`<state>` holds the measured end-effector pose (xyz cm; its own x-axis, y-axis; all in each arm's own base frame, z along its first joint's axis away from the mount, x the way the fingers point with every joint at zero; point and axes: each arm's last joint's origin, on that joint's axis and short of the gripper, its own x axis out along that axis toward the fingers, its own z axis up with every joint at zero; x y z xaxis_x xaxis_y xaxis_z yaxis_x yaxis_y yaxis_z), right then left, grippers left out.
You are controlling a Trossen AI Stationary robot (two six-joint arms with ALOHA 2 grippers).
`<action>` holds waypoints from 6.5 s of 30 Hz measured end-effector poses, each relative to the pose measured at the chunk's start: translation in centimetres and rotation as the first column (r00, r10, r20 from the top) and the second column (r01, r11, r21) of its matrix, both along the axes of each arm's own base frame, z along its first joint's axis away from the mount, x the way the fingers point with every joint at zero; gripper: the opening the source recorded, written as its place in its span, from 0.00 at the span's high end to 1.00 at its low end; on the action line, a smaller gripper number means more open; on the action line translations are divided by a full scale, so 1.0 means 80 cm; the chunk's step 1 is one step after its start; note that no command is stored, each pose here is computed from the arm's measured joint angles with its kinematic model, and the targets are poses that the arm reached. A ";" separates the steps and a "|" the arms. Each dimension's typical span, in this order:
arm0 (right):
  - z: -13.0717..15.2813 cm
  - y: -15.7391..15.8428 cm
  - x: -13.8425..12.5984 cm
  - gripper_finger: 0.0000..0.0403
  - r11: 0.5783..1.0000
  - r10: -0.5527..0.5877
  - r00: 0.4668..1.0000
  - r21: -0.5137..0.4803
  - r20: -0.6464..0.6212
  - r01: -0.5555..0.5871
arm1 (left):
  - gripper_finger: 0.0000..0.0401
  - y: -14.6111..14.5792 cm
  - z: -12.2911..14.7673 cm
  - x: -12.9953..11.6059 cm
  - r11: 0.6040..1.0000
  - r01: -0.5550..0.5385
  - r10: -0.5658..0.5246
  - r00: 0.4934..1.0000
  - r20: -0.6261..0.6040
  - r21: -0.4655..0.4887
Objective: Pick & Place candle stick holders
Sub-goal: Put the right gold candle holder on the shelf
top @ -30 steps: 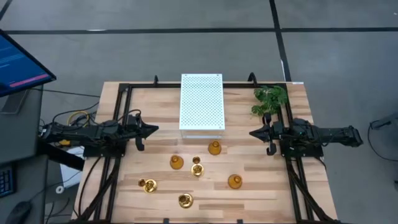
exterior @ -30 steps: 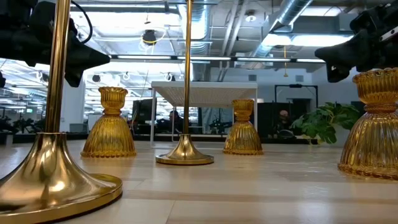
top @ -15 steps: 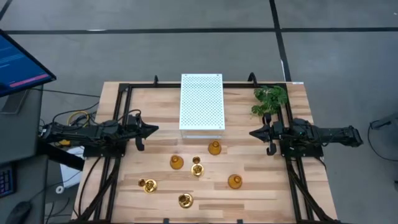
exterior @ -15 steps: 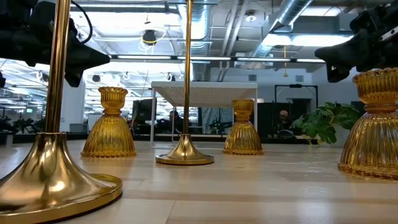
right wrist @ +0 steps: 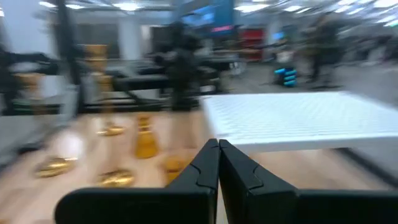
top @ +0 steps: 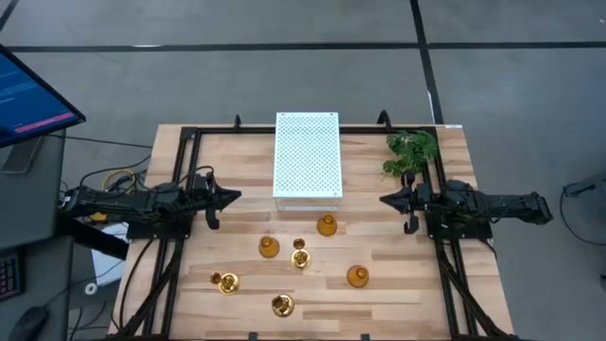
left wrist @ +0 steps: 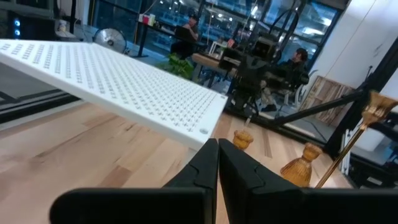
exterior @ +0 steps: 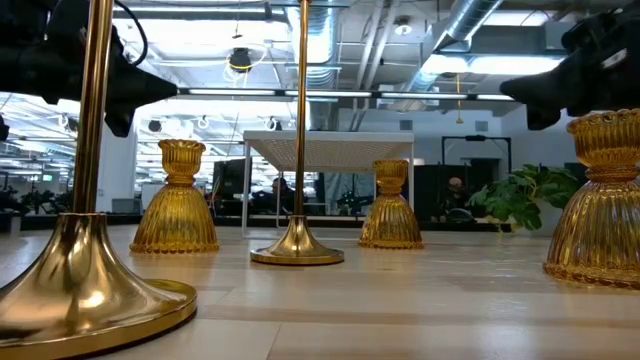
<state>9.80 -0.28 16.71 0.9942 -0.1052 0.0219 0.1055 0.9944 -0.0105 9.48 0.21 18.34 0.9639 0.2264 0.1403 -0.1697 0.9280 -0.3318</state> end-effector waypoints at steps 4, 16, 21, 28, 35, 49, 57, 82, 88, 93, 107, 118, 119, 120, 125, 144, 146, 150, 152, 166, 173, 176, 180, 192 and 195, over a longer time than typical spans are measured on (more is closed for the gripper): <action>0.001 -0.004 0.000 1.00 0.994 -0.074 0.997 -0.081 -0.001 0.073 | 0.97 0.000 0.001 0.000 1.000 0.001 -0.001 1.000 0.010 -0.005; 0.004 -0.005 -0.001 1.00 0.924 -0.073 0.994 0.381 0.077 0.038 | 0.97 0.001 0.027 -0.007 0.980 0.062 -0.008 0.961 0.277 -0.189; 0.011 -0.005 -0.001 1.00 0.768 -0.084 0.983 0.639 0.165 -0.042 | 0.97 0.002 0.047 -0.018 0.978 0.087 0.009 0.894 0.449 -0.192; 0.018 -0.005 -0.002 1.00 0.686 -0.090 0.970 0.720 0.224 -0.102 | 0.98 0.003 0.070 -0.013 0.972 0.078 0.036 0.883 0.467 -0.222; 0.043 -0.004 -0.008 0.96 0.787 -0.072 0.961 0.607 0.267 -0.110 | 0.99 -0.001 0.102 0.033 0.978 0.039 0.026 0.953 0.303 -0.205; 0.135 0.014 0.065 0.55 0.981 0.057 0.998 0.184 -0.011 -0.054 | 0.99 0.001 0.139 0.032 0.987 -0.016 0.069 0.939 0.338 -0.158; 0.125 0.043 0.146 0.49 0.966 0.229 0.943 0.176 -0.243 -0.189 | 0.98 0.001 0.136 0.033 0.986 -0.014 0.066 0.948 0.310 -0.167; 0.022 0.144 0.303 0.42 0.944 0.301 0.882 0.247 -0.363 -0.221 | 0.98 -0.002 0.136 0.034 0.986 0.058 -0.006 0.949 0.316 -0.155; 0.002 0.143 0.315 0.42 0.943 0.295 0.896 0.254 -0.332 -0.216 | 0.98 -0.002 0.136 0.034 0.986 0.058 -0.007 0.948 0.317 -0.154; 0.002 0.137 0.318 0.47 0.945 0.284 0.902 0.255 -0.326 -0.205 | 0.98 -0.002 0.136 0.034 0.986 0.059 -0.007 0.948 0.319 -0.154; 0.001 0.137 0.318 0.90 0.930 0.331 0.884 0.273 -0.331 -0.246 | 0.98 -0.002 0.136 0.034 0.986 0.059 -0.007 0.948 0.317 -0.154; 0.018 0.134 0.314 0.98 0.937 0.307 0.903 0.265 -0.302 -0.229 | 0.98 -0.002 0.136 0.034 0.986 0.059 -0.008 0.949 0.316 -0.154; 0.027 0.132 0.312 0.98 0.936 0.305 0.909 0.263 -0.283 -0.233 | 0.98 -0.002 0.136 0.034 0.986 0.059 -0.008 0.949 0.316 -0.154; 0.035 0.130 0.311 0.99 0.936 0.304 0.916 0.262 -0.262 -0.236 | 0.98 -0.002 0.136 0.034 0.986 0.059 -0.008 0.949 0.316 -0.154; 0.079 0.111 0.297 0.98 0.938 0.270 0.940 0.278 -0.206 -0.208 | 0.98 -0.002 0.136 0.034 0.986 0.059 -0.008 0.949 0.316 -0.154; 0.266 -0.071 0.243 0.98 0.989 -0.142 0.956 0.011 -0.255 0.150 | 0.98 -0.002 0.137 0.034 0.986 0.060 -0.007 0.945 0.326 -0.154; 0.268 -0.099 0.237 0.98 0.982 -0.185 0.950 -0.002 -0.251 0.190 | 0.98 -0.002 0.137 0.034 0.986 0.061 -0.007 0.945 0.326 -0.154; 0.258 -0.153 0.227 0.98 0.960 -0.275 0.921 -0.026 -0.278 0.279 | 0.98 -0.002 0.137 0.034 0.986 0.061 -0.007 0.945 0.327 -0.154; 0.254 -0.175 0.226 0.98 0.955 -0.295 0.916 -0.042 -0.271 0.295 | 0.98 -0.002 0.137 0.034 0.986 0.059 -0.006 0.945 0.327 -0.155; 0.192 -0.278 0.232 0.97 0.924 -0.371 0.867 -0.040 -0.334 0.380 | 0.98 -0.001 0.137 0.033 0.986 0.041 0.013 0.945 0.325 -0.160; 0.190 -0.289 0.235 0.96 0.934 -0.353 0.890 -0.046 -0.289 0.355 | 0.98 -0.001 0.137 0.034 0.987 0.037 0.016 0.946 0.324 -0.157; 0.190 -0.290 0.234 0.96 0.932 -0.356 0.889 -0.048 -0.287 0.358 | 0.98 -0.001 0.137 0.033 0.987 0.032 0.021 0.946 0.324 -0.159; 0.190 -0.292 0.233 0.97 0.930 -0.360 0.888 -0.037 -0.287 0.365 | 0.98 -0.001 0.137 0.033 0.987 0.033 0.021 0.946 0.324 -0.159; 0.188 -0.294 0.230 0.96 0.929 -0.361 0.882 -0.034 -0.304 0.369 | 0.98 -0.001 0.137 0.033 0.986 0.023 0.032 0.946 0.322 -0.163; 0.188 -0.294 0.230 0.96 0.929 -0.362 0.881 -0.035 -0.304 0.370 | 0.98 -0.001 0.137 0.033 0.986 0.023 0.031 0.946 0.322 -0.163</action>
